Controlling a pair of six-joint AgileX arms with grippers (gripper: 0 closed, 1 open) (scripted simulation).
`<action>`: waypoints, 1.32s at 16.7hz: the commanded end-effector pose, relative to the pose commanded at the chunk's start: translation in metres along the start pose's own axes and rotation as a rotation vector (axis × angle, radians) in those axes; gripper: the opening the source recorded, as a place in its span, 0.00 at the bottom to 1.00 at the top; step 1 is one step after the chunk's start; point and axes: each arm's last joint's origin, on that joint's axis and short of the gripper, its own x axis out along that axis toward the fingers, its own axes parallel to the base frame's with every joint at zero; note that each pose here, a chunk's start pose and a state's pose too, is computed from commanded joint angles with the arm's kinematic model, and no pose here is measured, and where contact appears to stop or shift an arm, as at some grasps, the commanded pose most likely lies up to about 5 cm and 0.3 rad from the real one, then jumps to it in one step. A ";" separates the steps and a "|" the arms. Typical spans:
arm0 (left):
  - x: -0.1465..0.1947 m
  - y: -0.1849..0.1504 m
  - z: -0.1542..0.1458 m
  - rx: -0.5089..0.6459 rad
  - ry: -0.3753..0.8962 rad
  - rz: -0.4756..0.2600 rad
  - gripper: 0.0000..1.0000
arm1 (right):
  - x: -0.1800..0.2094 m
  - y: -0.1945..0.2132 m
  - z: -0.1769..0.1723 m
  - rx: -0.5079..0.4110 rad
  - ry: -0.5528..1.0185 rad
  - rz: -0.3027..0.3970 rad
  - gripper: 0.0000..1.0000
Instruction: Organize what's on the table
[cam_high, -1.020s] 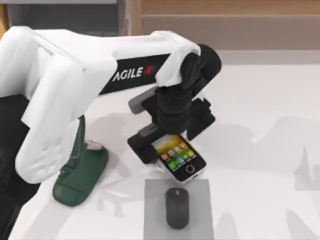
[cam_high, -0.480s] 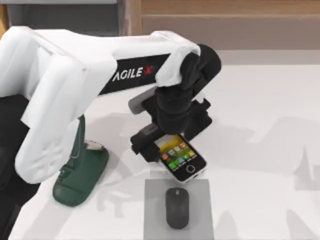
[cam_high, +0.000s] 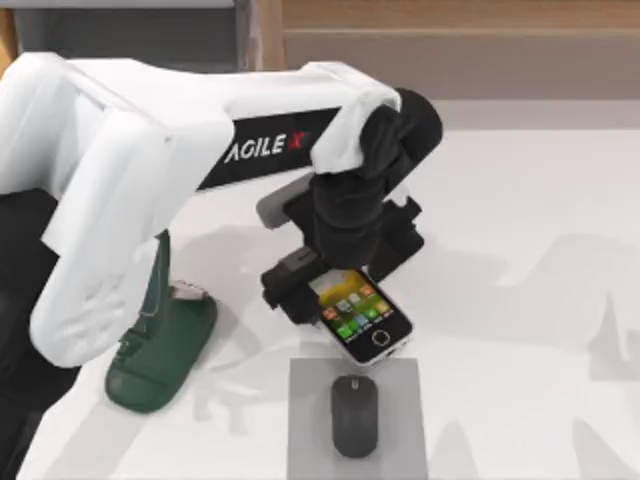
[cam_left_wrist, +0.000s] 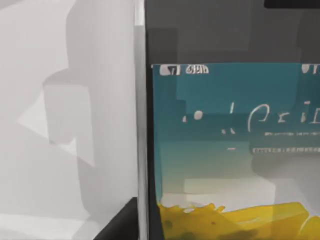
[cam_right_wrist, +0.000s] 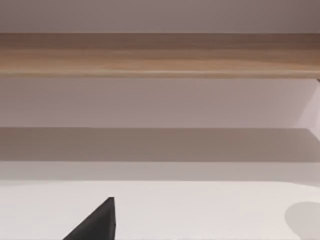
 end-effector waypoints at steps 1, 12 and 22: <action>0.000 0.000 0.000 0.000 0.000 0.000 0.00 | 0.000 0.000 0.000 0.000 0.000 0.000 1.00; -0.039 0.001 0.000 0.001 -0.002 -0.018 0.00 | 0.000 0.000 0.000 0.000 0.000 0.000 1.00; -0.084 0.021 0.003 -0.366 -0.003 -0.201 0.00 | 0.000 0.000 0.000 0.000 0.000 0.000 1.00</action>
